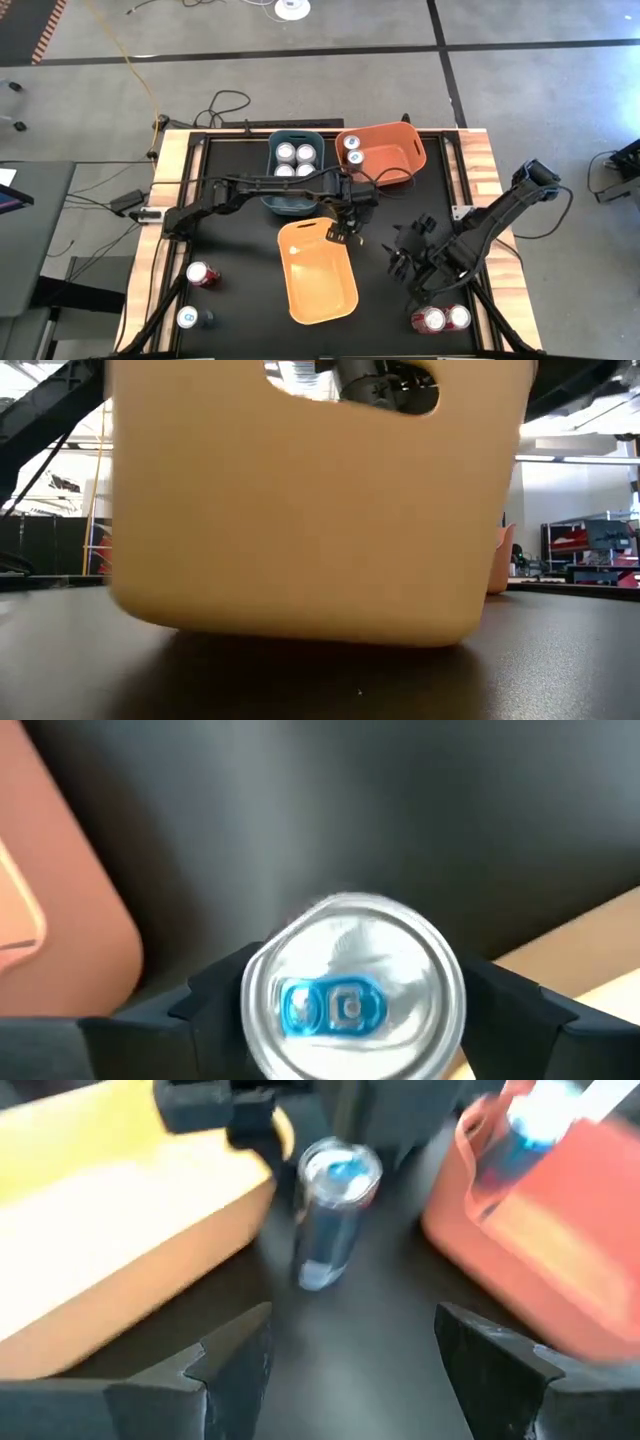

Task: Sort soda cans
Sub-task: Put the left blue soda can into the orange bin

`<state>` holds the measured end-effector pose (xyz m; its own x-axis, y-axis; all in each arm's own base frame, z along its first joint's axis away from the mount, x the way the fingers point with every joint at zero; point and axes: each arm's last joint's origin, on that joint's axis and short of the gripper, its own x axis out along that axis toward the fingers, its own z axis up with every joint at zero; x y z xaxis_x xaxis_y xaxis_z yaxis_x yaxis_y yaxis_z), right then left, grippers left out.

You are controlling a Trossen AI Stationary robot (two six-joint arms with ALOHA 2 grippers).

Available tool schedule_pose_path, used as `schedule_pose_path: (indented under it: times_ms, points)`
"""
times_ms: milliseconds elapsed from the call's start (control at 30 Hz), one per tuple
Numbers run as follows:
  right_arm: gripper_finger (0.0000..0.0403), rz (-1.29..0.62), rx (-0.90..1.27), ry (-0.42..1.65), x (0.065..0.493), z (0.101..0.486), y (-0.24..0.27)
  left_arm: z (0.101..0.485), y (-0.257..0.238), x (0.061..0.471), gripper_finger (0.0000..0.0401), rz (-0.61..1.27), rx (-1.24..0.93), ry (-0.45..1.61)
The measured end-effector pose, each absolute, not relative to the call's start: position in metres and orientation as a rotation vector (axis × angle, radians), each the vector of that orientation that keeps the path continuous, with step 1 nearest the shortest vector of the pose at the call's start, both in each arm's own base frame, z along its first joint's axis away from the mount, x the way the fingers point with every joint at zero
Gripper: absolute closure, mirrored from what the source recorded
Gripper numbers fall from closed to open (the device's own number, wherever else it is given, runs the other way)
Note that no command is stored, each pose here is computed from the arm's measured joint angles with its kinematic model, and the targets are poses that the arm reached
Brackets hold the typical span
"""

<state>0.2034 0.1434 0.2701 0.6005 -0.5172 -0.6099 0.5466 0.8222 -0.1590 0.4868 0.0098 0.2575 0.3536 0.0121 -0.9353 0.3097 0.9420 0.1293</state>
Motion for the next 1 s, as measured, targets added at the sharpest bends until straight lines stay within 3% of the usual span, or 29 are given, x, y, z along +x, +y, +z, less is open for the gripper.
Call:
schedule_pose_path:
  times_ms: [300,467,767,1000]
  points:
    - [0.0112,-0.74,-0.138,0.708,0.226,0.254,0.127,0.277,0.013,0.474,0.0058,-0.194,0.287,1.206]
    - [0.0112,-0.757,-0.171,0.787,0.237,0.248,0.114,0.303,0.016,0.463,0.0047,-0.168,0.273,1.157]
    - [0.0112,-0.503,-0.092,0.818,0.247,0.274,0.101,0.37,0.016,0.422,0.0046,-0.099,0.274,1.035]
    - [0.0112,-0.456,-0.099,0.627,0.268,0.29,0.1,0.426,0.014,0.367,0.0046,-0.056,0.135,0.909]
